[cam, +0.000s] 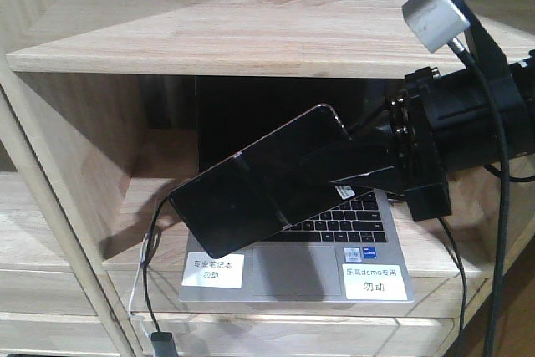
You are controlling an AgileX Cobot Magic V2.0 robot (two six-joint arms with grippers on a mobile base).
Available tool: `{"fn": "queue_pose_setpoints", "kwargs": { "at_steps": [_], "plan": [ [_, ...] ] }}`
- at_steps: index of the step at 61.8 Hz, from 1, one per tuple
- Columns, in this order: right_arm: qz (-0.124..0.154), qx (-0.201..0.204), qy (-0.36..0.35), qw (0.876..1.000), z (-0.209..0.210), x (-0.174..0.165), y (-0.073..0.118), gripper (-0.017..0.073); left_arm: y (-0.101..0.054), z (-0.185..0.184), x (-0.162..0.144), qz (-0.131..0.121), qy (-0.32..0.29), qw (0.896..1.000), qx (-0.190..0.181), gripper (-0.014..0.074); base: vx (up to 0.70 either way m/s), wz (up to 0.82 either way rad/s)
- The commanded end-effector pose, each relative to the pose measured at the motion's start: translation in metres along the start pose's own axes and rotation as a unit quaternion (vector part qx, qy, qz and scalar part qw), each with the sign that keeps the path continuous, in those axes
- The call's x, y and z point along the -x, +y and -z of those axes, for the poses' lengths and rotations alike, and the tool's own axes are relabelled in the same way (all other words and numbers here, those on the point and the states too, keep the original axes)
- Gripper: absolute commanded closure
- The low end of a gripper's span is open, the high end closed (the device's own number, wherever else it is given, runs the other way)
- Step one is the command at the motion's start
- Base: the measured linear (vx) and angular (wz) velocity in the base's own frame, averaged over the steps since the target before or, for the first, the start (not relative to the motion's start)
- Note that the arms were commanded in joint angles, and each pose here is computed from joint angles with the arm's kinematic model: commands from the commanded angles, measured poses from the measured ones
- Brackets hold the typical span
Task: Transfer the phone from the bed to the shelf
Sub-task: 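Approach the shelf above the laptop with the phone in the right gripper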
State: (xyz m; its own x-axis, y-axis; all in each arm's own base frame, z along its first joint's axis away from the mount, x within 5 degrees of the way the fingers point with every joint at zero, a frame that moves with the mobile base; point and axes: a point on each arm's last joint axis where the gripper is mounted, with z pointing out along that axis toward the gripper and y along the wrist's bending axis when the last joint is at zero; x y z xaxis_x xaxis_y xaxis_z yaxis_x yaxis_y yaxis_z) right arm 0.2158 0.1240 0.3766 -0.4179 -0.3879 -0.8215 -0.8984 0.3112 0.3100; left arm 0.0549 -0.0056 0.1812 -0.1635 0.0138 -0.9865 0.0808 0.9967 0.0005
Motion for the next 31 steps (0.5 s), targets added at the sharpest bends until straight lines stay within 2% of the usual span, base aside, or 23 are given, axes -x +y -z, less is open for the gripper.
{"fn": "queue_pose_setpoints", "kwargs": {
  "at_steps": [1,31],
  "plan": [
    [0.011,0.037,-0.038,0.999,0.0107,0.0122,0.0183,0.0561,0.0006,0.0003,0.006,0.006,-0.038,0.999,0.002,0.0593,0.0,0.0],
    [0.011,0.037,-0.039,0.999,0.0107,0.0123,0.0183,0.0561,0.0006,0.0003,0.006,0.006,-0.038,0.999,0.002,0.0593,0.0,0.0]
  ]
}}
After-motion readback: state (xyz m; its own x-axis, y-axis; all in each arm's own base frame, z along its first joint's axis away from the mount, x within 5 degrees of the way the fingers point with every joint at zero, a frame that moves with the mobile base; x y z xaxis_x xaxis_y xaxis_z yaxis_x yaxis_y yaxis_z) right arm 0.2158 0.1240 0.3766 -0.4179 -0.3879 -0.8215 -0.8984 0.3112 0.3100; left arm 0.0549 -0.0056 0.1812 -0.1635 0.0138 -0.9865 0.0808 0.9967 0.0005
